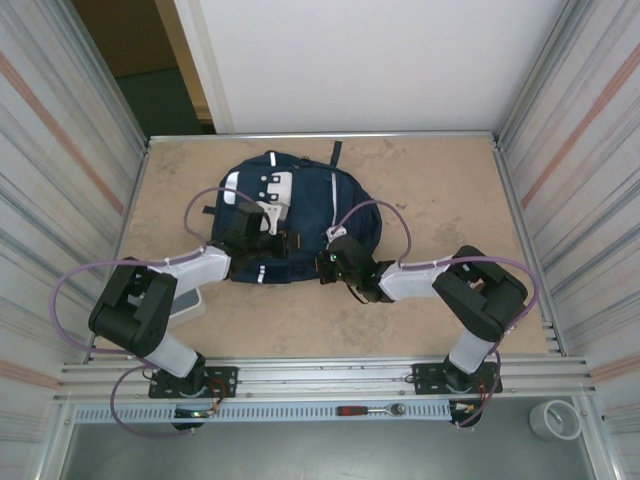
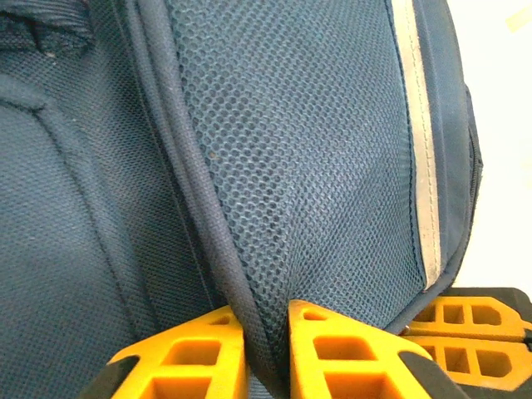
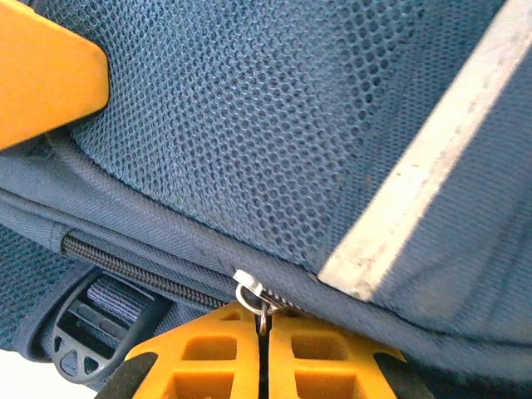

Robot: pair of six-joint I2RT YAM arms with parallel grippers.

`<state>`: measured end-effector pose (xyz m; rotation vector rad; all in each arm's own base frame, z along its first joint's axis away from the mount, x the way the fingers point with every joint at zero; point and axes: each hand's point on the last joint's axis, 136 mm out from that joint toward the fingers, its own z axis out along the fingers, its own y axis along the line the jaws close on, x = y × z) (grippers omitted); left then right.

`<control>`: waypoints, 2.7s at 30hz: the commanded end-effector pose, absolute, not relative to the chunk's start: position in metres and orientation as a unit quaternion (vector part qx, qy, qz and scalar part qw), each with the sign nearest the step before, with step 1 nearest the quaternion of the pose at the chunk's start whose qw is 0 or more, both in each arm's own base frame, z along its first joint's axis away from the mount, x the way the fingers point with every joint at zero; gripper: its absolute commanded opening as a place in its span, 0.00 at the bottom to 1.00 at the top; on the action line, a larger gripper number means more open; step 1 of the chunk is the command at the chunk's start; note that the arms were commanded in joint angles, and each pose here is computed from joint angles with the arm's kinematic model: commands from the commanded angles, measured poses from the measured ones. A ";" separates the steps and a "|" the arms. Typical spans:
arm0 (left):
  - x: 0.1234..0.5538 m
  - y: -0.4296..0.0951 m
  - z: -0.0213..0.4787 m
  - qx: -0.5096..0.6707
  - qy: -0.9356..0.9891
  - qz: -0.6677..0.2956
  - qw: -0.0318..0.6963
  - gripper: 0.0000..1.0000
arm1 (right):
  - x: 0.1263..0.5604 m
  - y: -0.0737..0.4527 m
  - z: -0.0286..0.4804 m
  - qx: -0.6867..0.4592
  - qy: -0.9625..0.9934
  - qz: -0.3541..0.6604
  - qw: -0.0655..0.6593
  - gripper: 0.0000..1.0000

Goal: Pack books, pencil case, and school supplies into a backpack

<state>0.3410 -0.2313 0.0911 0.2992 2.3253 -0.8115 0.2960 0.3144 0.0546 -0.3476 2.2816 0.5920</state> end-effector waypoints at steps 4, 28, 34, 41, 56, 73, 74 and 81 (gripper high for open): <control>0.345 -0.213 0.070 0.108 0.902 -0.278 0.311 0.02 | 0.293 0.282 0.058 -0.129 0.895 0.179 0.387 0.00; 0.340 -0.197 0.145 0.136 0.867 -0.252 0.408 0.47 | 0.293 0.249 0.113 -0.113 0.887 0.219 0.390 0.00; 0.319 -0.218 0.192 0.253 0.803 -0.233 0.486 0.58 | 0.293 0.266 0.149 -0.126 0.882 0.252 0.378 0.00; 0.308 -0.246 0.197 0.397 0.734 -0.172 0.523 0.65 | 0.292 0.280 0.177 -0.128 0.872 0.300 0.366 0.00; 0.315 -0.291 0.154 0.499 0.700 -0.113 0.497 0.65 | 0.295 0.293 0.192 -0.110 0.856 0.364 0.351 0.00; 0.321 -0.288 0.136 0.515 0.696 -0.099 0.490 0.13 | 0.302 0.255 0.161 -0.094 0.885 0.286 0.355 0.00; 0.320 -0.288 0.137 0.514 0.694 -0.102 0.493 0.09 | 0.304 0.250 0.158 -0.089 0.889 0.278 0.353 0.00; 0.313 -0.286 0.139 0.519 0.686 -0.130 0.493 0.00 | 0.319 0.220 0.151 -0.068 0.899 0.238 0.362 0.00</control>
